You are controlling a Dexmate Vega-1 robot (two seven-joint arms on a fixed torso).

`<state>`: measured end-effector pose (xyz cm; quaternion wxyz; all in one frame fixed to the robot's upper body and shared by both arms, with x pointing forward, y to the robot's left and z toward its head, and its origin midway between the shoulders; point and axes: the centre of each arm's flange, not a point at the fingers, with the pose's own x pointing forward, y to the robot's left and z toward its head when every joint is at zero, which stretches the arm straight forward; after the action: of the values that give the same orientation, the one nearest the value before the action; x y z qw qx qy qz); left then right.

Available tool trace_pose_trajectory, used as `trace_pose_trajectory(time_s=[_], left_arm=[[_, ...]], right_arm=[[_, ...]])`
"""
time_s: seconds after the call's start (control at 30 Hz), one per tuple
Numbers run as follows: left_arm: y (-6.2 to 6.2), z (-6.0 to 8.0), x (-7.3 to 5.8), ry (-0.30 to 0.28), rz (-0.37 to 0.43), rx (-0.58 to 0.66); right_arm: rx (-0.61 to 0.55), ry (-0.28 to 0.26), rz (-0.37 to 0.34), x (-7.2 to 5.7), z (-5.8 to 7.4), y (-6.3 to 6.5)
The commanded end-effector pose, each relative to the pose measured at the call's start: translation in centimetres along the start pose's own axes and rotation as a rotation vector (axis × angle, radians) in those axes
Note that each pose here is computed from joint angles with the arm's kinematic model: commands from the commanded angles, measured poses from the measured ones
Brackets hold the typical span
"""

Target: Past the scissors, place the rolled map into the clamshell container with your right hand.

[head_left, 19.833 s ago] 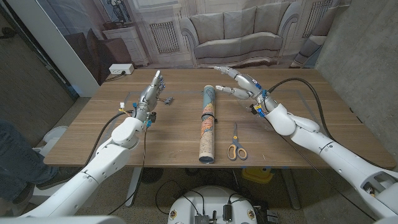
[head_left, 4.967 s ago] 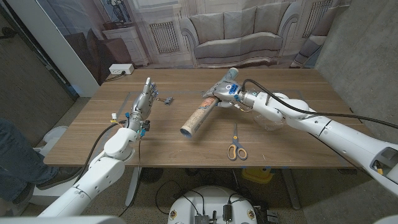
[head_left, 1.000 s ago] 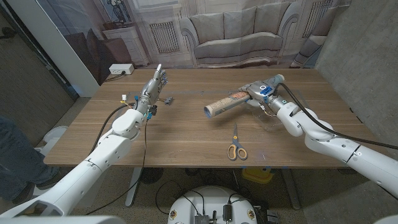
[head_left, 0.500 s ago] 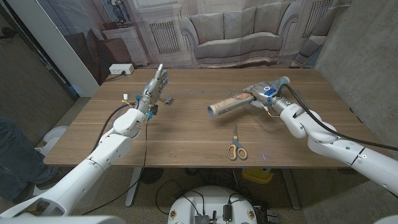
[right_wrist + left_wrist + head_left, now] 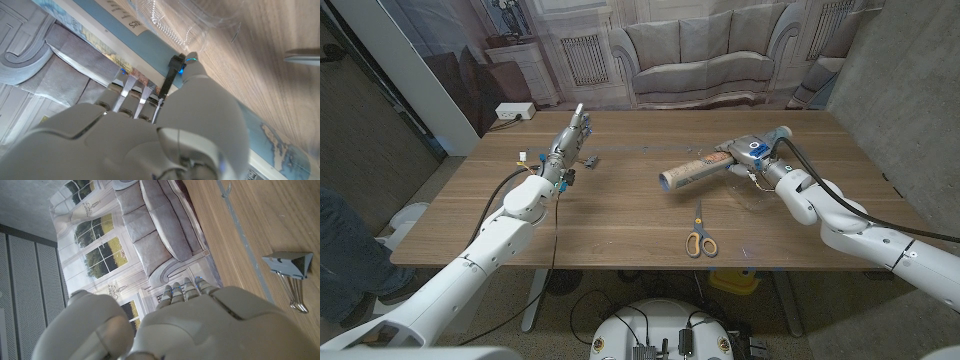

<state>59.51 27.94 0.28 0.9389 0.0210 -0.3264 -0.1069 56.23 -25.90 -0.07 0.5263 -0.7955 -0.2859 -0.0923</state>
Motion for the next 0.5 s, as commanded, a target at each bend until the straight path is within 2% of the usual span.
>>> trace_pose_trajectory(time_s=[0.03,0.5], left_arm=[[-0.76,-0.13,-0.15,0.006,-0.005,0.001],[-0.73,-0.05,-0.60,0.011,0.003,0.005]], right_arm=[[0.002,0.016,0.021,-0.93,-0.54,0.73],[0.006,0.025,0.032,-0.63,-0.97,1.15]])
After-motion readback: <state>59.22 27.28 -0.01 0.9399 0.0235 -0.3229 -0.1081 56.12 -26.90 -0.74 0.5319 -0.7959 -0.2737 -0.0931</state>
